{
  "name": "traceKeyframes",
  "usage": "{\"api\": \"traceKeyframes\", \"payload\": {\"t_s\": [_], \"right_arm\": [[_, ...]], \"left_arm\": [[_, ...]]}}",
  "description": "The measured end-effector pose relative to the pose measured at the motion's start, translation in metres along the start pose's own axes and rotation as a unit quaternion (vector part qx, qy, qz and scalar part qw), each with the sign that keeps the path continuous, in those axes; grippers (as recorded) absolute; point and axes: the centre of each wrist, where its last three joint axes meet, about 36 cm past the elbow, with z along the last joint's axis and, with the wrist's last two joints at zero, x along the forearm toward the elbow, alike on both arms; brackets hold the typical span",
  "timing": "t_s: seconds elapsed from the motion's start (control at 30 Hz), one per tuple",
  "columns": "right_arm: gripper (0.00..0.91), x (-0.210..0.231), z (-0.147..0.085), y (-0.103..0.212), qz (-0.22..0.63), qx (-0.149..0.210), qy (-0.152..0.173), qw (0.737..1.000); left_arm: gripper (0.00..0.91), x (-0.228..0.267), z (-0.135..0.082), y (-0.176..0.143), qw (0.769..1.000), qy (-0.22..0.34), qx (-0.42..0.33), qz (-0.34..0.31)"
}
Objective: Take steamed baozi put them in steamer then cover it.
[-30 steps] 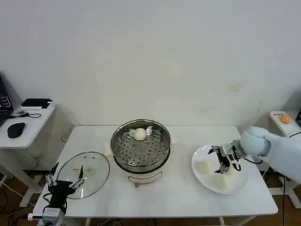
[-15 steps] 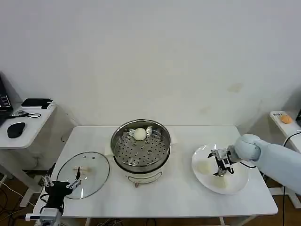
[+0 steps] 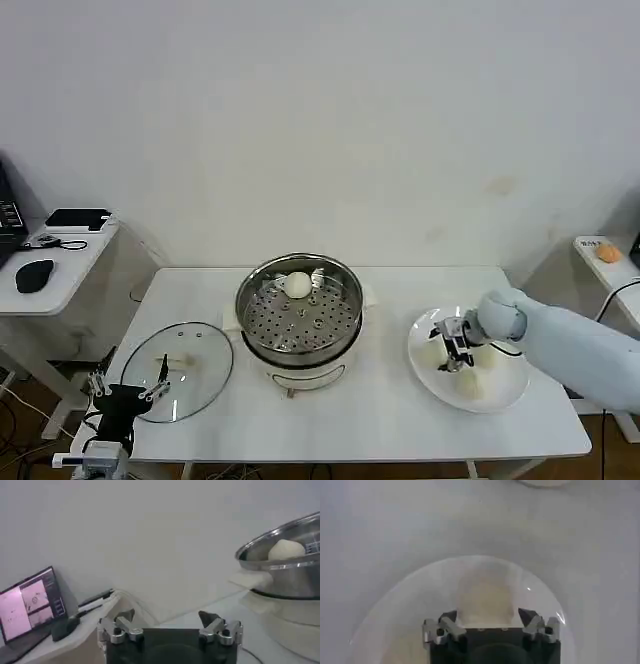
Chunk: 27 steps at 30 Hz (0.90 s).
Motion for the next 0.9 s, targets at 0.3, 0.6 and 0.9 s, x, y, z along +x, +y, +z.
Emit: {"api": "traceKeyframes", "payload": {"t_s": [0.3,0.6,0.9], "right_arm": [[0.595,0.012,0.003,-0.004,-0.013,-0.008,-0.002,1.000],[0.595,0.058,0.004,-0.027,0.011,-0.014,-0.003,1.000],[0.605,0.125,-0.038,-0.075,0.064,0.000,-0.024,0.998]], "left_arm": [[0.907,0.001,-0.001,0.000,1.000,-0.002,0.002,-0.001],[0.907,0.000,-0.001,0.002,1.000,-0.005,0.000,-0.001],[0.907,-0.004,-0.001,-0.005,1.000,-0.009,0.008,0.001]]}}
